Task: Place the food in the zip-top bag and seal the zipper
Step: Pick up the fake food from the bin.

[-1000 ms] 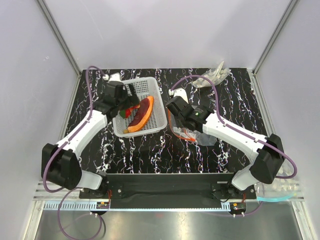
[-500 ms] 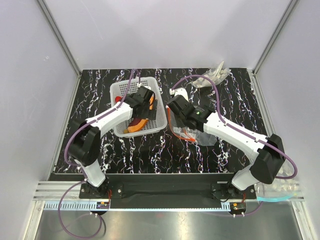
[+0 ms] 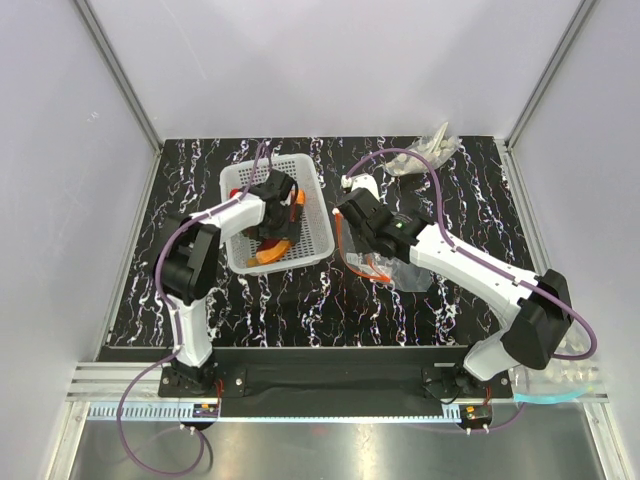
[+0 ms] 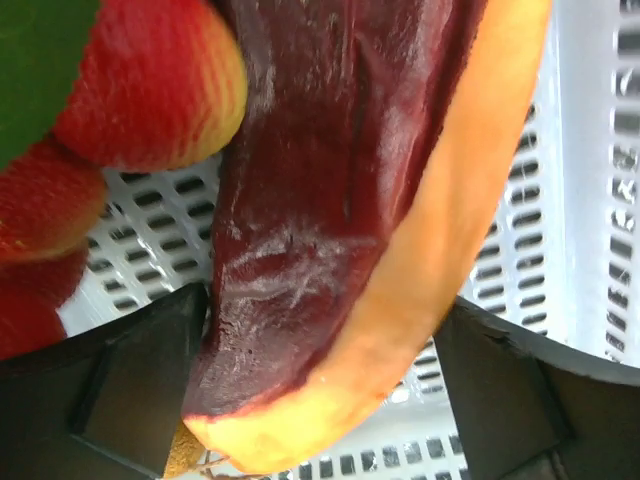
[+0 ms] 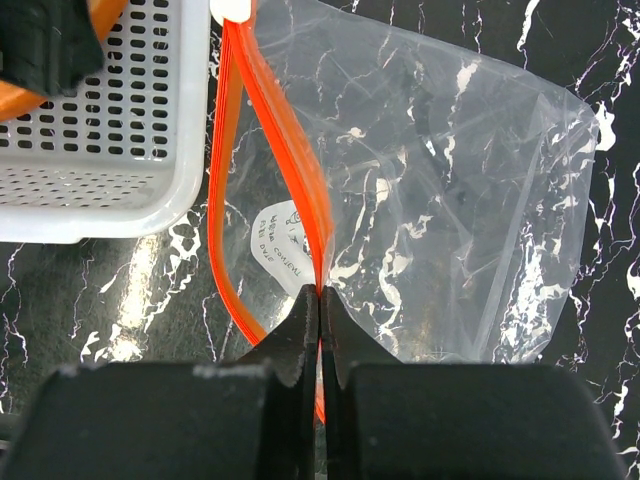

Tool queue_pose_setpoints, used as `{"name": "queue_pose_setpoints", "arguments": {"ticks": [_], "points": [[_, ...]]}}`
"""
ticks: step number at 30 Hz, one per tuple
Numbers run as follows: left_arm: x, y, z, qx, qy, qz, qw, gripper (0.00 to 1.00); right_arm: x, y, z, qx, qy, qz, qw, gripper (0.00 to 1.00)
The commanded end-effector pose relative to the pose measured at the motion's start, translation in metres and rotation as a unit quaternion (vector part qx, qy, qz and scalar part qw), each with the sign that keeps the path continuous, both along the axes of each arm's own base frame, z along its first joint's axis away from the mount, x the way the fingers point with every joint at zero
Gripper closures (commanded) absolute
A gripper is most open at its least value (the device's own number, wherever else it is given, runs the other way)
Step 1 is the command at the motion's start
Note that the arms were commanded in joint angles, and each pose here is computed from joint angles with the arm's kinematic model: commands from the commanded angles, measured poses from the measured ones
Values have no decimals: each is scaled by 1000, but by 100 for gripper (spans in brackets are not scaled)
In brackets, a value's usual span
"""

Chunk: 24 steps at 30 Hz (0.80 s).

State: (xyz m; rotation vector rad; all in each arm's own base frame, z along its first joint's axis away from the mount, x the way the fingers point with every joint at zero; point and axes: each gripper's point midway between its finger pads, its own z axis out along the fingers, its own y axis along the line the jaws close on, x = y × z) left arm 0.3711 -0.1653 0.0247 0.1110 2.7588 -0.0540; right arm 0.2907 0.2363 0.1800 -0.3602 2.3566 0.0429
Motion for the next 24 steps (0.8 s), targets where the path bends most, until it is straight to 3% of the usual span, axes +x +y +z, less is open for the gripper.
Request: {"name": "queue_pose_setpoints", "arguments": {"ticks": [1,6,11,18,24], "points": [[0,-8,-11,-32,27,-12,999,15,1,-1,15,23,-16,-2,1000,100],[2,-9,17,-68,-23,5,997,45,3,-8,16,18,-19,-7,1000,100],[0,-30,84,-149,-96,-13,984,48,8,-16,18,15,-22,-15,1000,100],[-33,-61,147,-244,-137,-46,959,49,19,-22,26,14,-33,-15,999,100],[-63,-64,165,-233,-136,-79,960,49,30,-26,25,6,-39,-9,999,100]]}}
